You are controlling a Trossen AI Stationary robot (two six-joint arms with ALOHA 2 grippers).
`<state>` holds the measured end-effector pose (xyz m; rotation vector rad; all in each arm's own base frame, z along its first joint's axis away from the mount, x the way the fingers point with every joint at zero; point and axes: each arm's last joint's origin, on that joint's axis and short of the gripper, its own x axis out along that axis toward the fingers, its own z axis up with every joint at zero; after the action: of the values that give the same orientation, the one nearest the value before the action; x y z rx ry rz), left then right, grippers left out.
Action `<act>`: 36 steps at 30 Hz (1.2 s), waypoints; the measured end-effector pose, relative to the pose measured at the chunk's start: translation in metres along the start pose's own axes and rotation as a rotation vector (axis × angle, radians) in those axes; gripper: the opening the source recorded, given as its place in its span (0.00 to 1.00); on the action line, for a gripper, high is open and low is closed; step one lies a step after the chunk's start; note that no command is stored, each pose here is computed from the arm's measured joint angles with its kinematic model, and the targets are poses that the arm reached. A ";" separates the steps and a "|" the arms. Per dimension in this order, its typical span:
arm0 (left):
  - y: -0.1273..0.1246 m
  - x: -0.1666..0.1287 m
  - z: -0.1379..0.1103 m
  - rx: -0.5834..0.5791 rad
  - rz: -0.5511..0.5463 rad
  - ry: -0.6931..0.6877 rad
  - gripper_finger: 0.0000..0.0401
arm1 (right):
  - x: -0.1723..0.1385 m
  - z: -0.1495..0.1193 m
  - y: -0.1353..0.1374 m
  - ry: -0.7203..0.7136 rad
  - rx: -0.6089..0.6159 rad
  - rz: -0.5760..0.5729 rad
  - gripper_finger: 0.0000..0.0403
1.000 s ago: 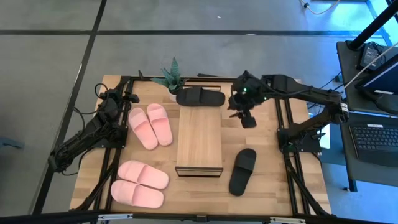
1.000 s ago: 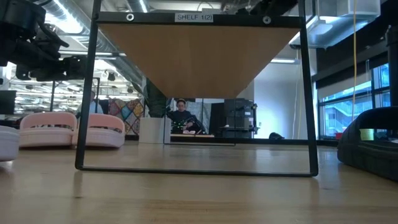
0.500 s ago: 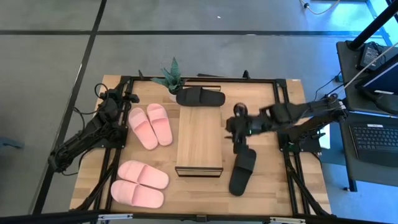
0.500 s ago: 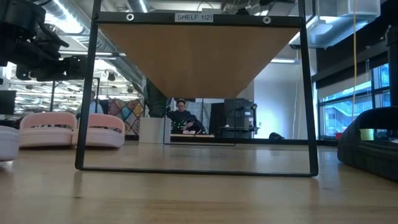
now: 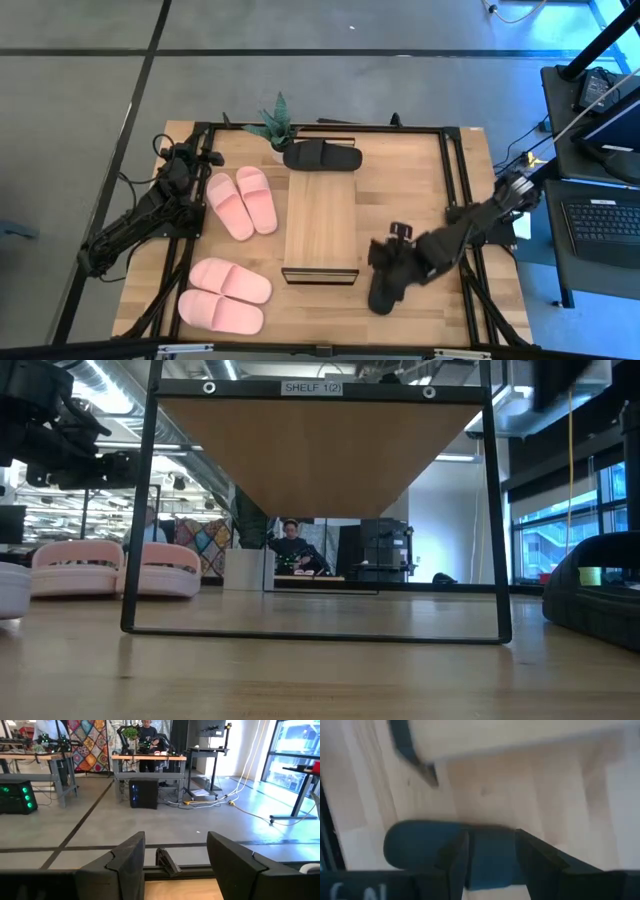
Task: Pick and place slides into the shelf
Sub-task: Put the black slide on the shelf
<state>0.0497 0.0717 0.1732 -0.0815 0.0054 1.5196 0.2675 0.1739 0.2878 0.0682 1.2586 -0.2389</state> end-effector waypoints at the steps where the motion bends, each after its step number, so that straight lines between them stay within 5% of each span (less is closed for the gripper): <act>1: 0.000 0.000 0.000 0.008 0.000 0.000 0.51 | 0.005 -0.002 0.006 0.013 -0.006 -0.009 0.40; 10: 0.000 0.000 0.000 0.011 0.000 0.001 0.51 | 0.050 -0.025 0.037 0.139 0.025 -0.223 0.40; 18: 0.000 0.000 0.000 0.012 -0.001 0.002 0.51 | 0.066 -0.036 0.051 0.146 0.005 -0.285 0.40; 36: 0.000 0.000 0.000 0.011 0.000 0.002 0.51 | 0.108 -0.074 0.032 0.205 0.026 -0.432 0.40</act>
<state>0.0497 0.0717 0.1730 -0.0743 0.0153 1.5191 0.2360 0.2032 0.1603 -0.1635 1.4663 -0.6339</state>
